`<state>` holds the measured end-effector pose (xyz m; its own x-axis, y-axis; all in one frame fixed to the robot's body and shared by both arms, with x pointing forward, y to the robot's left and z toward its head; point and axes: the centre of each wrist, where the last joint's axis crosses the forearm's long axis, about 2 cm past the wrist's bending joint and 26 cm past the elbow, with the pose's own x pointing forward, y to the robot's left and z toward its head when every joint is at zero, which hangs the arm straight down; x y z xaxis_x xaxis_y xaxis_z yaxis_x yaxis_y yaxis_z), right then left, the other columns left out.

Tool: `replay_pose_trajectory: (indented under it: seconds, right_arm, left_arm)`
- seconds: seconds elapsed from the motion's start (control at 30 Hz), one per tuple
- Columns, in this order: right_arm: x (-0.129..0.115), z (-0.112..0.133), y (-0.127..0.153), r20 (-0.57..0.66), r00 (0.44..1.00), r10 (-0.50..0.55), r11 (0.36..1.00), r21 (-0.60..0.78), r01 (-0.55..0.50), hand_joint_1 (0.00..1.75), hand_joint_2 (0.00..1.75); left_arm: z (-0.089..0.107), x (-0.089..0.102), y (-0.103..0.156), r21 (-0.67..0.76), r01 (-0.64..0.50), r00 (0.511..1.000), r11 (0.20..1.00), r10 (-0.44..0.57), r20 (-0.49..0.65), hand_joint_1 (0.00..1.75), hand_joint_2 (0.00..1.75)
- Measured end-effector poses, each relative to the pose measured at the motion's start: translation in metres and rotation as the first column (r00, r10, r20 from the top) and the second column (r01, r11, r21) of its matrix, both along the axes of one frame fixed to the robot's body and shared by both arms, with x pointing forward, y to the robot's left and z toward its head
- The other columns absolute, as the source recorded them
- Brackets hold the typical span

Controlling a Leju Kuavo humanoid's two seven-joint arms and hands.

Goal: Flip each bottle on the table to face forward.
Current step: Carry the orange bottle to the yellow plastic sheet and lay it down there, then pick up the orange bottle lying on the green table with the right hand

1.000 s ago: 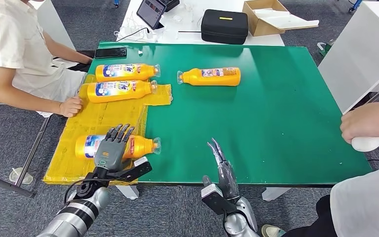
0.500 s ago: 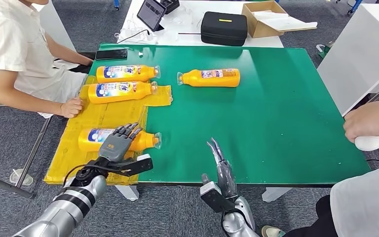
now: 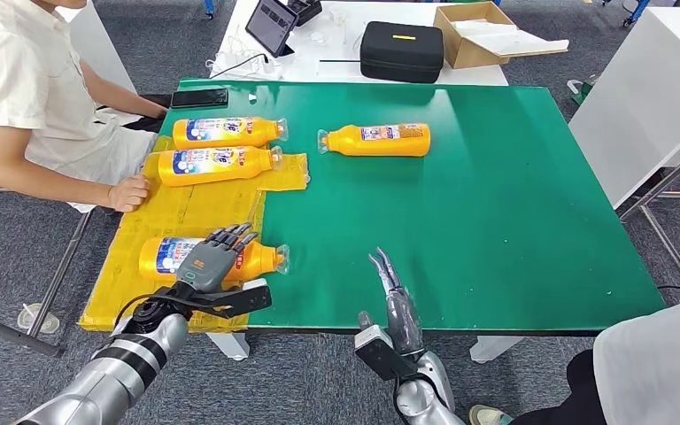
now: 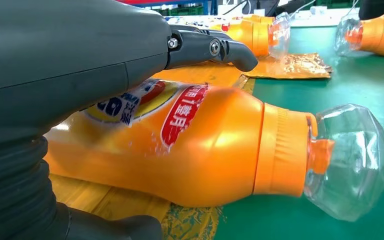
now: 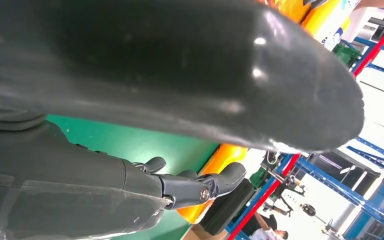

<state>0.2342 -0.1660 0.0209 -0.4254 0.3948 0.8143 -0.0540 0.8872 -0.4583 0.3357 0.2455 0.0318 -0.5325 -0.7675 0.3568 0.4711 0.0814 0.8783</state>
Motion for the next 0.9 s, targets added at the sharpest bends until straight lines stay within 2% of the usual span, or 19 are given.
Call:
replay_pose_trajectory:
  seconds: [0.17, 0.37, 0.5, 0.67, 0.8, 0.9]
  right_arm:
    - [-0.001, -0.001, 0.000, -0.002, 1.000, 0.002, 1.000, -0.007, -0.002, 0.00, 0.00]
    - [-0.002, -0.002, -0.001, 0.006, 1.000, -0.012, 1.000, -0.014, 0.012, 0.00, 0.00]
    - [-0.003, -0.003, -0.002, 0.013, 1.000, -0.025, 0.999, -0.024, 0.026, 0.00, 0.00]
    - [-0.006, -0.004, -0.003, 0.016, 0.999, -0.034, 0.999, -0.033, 0.034, 0.00, 0.00]
    - [-0.009, -0.005, -0.005, 0.019, 0.999, -0.050, 0.998, -0.032, 0.051, 0.00, 1.75]
    - [-0.011, -0.005, -0.009, 0.017, 0.998, -0.060, 0.998, -0.017, 0.060, 0.00, 1.75]
  left_arm:
    - [-0.001, -0.004, -0.001, -0.042, 0.008, 1.000, 0.999, -0.007, 0.025, 0.00, 1.75]
    - [-0.005, -0.025, -0.015, -0.299, 0.000, 0.999, 0.954, 0.012, 0.039, 0.00, 1.75]
    - [0.000, -0.043, -0.028, -0.436, 0.003, 0.987, 0.900, 0.068, 0.146, 0.00, 1.75]
    - [0.010, -0.053, -0.038, -0.515, 0.022, 0.966, 0.857, 0.114, 0.232, 0.00, 1.75]
    - [0.018, -0.063, -0.050, -0.589, 0.029, 0.953, 0.807, 0.155, 0.260, 0.00, 1.75]
    - [0.025, -0.074, -0.065, -0.686, -0.005, 0.957, 0.728, 0.201, 0.207, 0.00, 1.75]
